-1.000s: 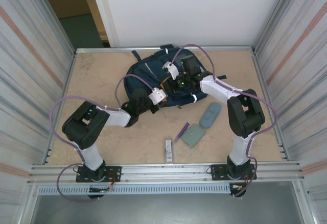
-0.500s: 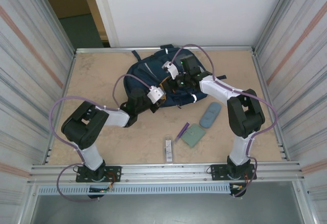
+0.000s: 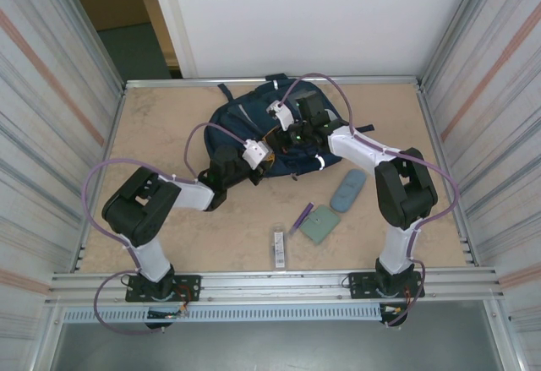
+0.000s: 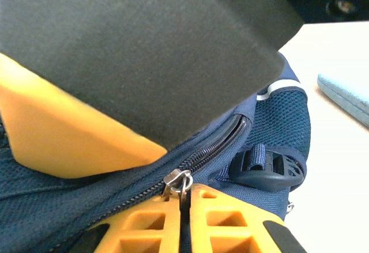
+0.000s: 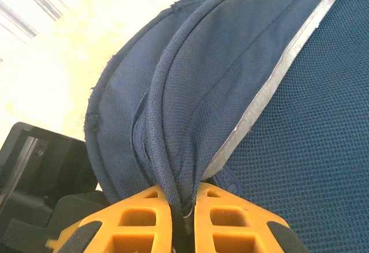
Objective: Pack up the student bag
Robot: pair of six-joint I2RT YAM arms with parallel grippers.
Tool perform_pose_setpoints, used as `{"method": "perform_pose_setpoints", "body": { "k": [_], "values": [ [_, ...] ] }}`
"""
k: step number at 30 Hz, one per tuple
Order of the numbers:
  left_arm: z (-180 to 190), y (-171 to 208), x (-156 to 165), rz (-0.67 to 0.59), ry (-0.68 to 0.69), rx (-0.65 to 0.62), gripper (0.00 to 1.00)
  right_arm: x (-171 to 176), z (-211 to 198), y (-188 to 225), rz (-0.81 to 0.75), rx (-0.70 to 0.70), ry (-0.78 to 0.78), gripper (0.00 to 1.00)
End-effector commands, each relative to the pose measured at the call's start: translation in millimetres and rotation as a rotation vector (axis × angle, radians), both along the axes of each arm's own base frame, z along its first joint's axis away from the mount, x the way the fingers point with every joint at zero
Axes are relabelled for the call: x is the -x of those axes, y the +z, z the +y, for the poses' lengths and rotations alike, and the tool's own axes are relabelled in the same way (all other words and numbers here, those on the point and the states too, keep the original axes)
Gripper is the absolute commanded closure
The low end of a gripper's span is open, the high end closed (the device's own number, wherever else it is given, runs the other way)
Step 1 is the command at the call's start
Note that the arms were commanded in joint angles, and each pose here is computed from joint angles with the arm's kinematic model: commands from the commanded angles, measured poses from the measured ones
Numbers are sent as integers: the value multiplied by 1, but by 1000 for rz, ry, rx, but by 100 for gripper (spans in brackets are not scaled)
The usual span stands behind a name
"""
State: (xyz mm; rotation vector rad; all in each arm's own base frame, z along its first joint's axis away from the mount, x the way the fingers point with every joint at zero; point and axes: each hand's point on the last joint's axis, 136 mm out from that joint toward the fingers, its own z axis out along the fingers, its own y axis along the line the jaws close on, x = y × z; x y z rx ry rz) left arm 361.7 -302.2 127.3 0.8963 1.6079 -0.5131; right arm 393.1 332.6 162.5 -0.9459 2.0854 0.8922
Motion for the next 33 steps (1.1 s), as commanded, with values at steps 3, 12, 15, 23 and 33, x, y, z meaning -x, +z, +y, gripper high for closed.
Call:
{"method": "perform_pose_setpoints", "body": {
  "k": [3,12,15,23,33],
  "values": [
    [-11,28,1,-92,-46,75,95,17,14,29,-16,-68,33,100],
    [3,23,-6,-88,52,40,100,11,3,25,-36,-31,10,100],
    [14,30,-5,-113,86,19,100,4,-11,22,-73,19,-3,100],
    [49,32,-1,-73,163,-45,100,-6,-39,9,-169,148,3,100],
    [122,25,-13,94,435,-60,100,11,-40,9,-308,210,198,100]
  ]
}}
